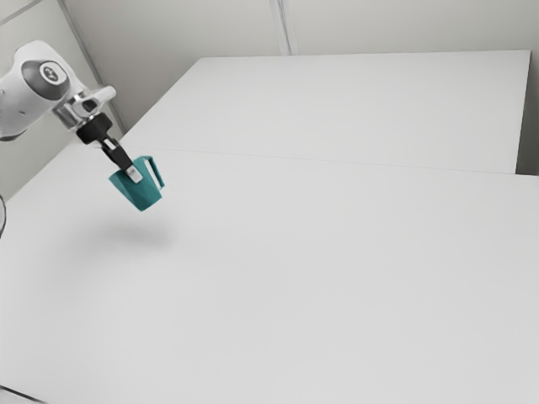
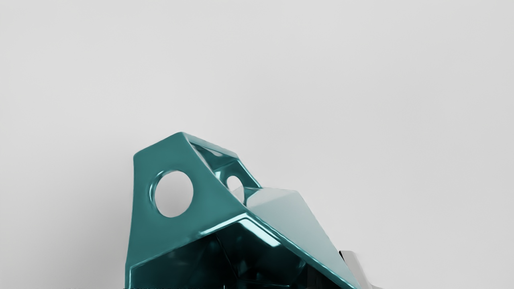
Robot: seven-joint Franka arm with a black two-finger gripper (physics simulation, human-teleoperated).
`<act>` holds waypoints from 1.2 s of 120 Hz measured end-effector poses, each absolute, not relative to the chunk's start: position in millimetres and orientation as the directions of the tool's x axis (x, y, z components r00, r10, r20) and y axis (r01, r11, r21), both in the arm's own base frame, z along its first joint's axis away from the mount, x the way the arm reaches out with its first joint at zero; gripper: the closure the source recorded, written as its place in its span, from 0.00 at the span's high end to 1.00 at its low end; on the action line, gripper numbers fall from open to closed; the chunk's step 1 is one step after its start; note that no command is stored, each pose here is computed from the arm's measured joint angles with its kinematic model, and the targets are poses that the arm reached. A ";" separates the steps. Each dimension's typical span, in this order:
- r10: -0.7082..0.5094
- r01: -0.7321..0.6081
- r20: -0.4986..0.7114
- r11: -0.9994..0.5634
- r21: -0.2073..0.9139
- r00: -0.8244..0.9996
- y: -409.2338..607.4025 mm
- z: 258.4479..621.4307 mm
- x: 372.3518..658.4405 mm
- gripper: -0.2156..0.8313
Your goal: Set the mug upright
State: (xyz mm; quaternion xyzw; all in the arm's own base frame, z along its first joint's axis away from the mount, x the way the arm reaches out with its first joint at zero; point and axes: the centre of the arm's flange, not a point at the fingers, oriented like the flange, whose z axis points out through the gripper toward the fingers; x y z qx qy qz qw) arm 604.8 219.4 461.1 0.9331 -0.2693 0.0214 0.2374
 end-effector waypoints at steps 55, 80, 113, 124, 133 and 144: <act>-0.408 -0.417 0.093 -0.899 0.130 0.908 126.3 426.1 567.7 0.04; -0.352 -0.357 0.081 -0.933 0.050 0.933 105.2 389.4 548.9 0.04; -0.274 -0.274 0.079 -0.962 -0.013 0.958 104.3 367.2 557.4 0.04; -0.258 -0.257 0.066 -0.966 -0.013 0.964 99.2 353.7 562.9 0.04; -0.242 -0.242 0.061 -0.970 -0.014 0.968 96.5 344.7 566.3 0.04; -0.230 -0.229 0.058 -0.973 -0.016 0.972 90.3 337.1 569.2 0.04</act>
